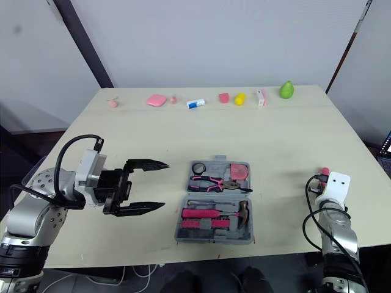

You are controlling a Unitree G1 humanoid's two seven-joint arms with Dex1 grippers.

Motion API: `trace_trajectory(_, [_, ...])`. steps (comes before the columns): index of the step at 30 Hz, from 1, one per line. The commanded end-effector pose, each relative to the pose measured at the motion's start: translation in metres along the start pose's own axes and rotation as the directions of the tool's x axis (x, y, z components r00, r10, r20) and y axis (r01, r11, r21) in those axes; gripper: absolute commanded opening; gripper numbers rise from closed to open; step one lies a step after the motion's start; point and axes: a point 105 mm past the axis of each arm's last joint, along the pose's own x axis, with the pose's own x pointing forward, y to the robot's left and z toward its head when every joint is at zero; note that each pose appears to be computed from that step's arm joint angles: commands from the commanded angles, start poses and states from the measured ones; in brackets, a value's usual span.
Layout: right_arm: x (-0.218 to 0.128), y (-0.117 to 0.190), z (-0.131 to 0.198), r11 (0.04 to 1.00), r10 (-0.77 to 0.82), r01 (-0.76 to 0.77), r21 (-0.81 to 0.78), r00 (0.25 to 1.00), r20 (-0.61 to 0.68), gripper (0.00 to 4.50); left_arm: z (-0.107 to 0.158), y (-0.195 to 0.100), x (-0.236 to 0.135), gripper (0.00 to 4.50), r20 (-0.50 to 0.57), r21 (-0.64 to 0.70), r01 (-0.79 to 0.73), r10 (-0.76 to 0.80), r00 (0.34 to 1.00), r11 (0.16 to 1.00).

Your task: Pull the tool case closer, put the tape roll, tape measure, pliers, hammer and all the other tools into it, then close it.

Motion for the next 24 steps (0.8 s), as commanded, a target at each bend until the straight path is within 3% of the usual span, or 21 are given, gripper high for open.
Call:
trace_trajectory(1, [-0.010, 0.002, 0.015, 0.997, 0.057, -0.053, -0.059, 0.996, 0.066, 0.46, 0.002, -0.001, -0.003, 4.50, 0.008, 0.022, 0.015, -0.015, 1.000, 1.000])
trace_trajectory(5, [-0.024, 0.025, 0.030, 0.967, 0.234, -0.220, -0.130, 0.967, 0.104, 0.46, 0.001, 0.000, -0.003, 4.50, 0.012, 0.019, 0.035, -0.035, 0.999, 0.999])
trace_trajectory(8, [-0.045, 0.054, 0.041, 0.873, 0.457, -0.423, -0.243, 0.883, 0.107, 0.46, -0.001, 0.004, -0.005, 4.50, 0.008, 0.016, 0.043, -0.043, 0.999, 0.999])
trace_trajectory(10, [-0.062, 0.076, 0.044, 0.769, 0.604, -0.557, -0.314, 0.794, 0.072, 0.46, -0.003, 0.005, -0.006, 4.50, 0.002, 0.013, 0.051, -0.051, 0.999, 0.999])
trace_trajectory(15, [-0.112, 0.127, 0.039, 0.403, 0.867, -0.808, -0.431, 0.488, -0.104, 0.46, -0.006, 0.008, -0.007, 4.50, -0.010, 0.017, 0.084, -0.084, 0.996, 0.996])
trace_trajectory(24, [-0.171, 0.183, 0.031, -0.115, 0.911, -0.872, -0.476, 0.099, -0.401, 0.46, -0.010, 0.003, -0.010, 4.50, -0.058, 0.028, 0.145, -0.143, 0.988, 0.989])
